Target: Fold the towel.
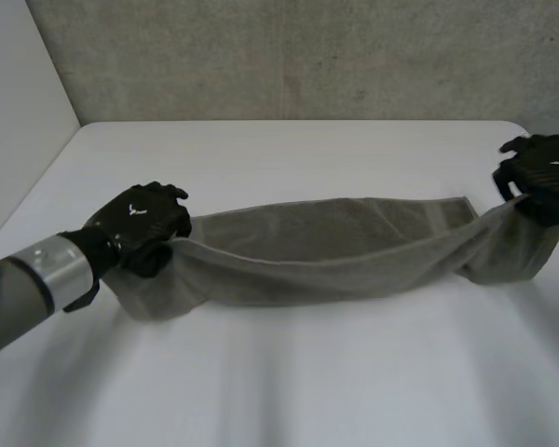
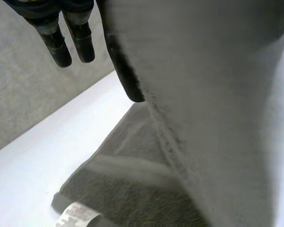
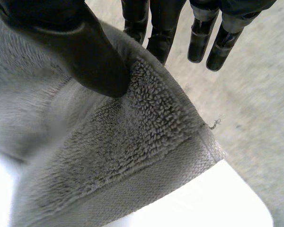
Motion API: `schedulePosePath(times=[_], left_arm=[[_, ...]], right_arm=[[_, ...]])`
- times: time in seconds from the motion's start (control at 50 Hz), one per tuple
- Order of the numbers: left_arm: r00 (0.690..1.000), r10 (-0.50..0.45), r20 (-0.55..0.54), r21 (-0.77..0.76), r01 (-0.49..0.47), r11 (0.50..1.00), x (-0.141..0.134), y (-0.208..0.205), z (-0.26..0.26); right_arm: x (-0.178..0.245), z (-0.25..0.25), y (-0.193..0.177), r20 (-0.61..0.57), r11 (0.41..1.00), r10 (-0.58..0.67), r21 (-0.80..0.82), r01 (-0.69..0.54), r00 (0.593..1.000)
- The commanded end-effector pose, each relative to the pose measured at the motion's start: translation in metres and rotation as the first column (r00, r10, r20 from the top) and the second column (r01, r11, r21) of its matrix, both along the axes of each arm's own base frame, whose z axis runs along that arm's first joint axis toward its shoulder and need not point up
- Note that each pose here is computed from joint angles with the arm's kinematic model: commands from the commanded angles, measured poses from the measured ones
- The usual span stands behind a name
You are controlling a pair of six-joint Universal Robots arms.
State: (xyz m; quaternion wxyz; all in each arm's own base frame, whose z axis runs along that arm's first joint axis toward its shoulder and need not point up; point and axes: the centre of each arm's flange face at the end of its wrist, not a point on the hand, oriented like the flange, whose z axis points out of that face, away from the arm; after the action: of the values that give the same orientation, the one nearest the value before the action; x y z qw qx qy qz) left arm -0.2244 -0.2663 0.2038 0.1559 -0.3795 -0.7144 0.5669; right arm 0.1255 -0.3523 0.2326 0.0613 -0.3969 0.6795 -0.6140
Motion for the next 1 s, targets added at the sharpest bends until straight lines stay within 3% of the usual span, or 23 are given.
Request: schedulePosePath(times=[0.02, 0.16, 0.42, 0.8, 1.0], left_arm=[[0.997, 0.072, 0.032, -0.005, -0.072, 0.997, -0.006, -0.047, -0.017], [0.993, 0.113, 0.046, -0.037, -0.111, 0.993, -0.012, -0.091, -0.035], [0.994, 0.093, 0.050, -0.036, -0.091, 0.995, -0.023, -0.116, -0.073], [0.991, 0.128, 0.034, -0.146, -0.122, 0.982, -0.035, -0.127, -0.082], [0.989, 0.140, 0.041, -0.145, -0.132, 0.980, -0.037, -0.123, -0.078]], right_arm=[[0.038, -0.030, -0.032, -0.141, 0.999, 0.022, 0.047, -0.016, 0.990], [0.070, -0.038, -0.055, -0.116, 1.000, 0.018, 0.015, -0.016, 0.993], [0.093, -0.070, -0.109, -0.074, 0.969, -0.146, -0.213, 0.128, 0.986], [0.102, -0.114, -0.121, -0.082, 0.976, -0.134, -0.186, 0.117, 0.988], [0.101, -0.092, -0.122, -0.062, 0.966, -0.156, -0.218, 0.139, 0.986]])
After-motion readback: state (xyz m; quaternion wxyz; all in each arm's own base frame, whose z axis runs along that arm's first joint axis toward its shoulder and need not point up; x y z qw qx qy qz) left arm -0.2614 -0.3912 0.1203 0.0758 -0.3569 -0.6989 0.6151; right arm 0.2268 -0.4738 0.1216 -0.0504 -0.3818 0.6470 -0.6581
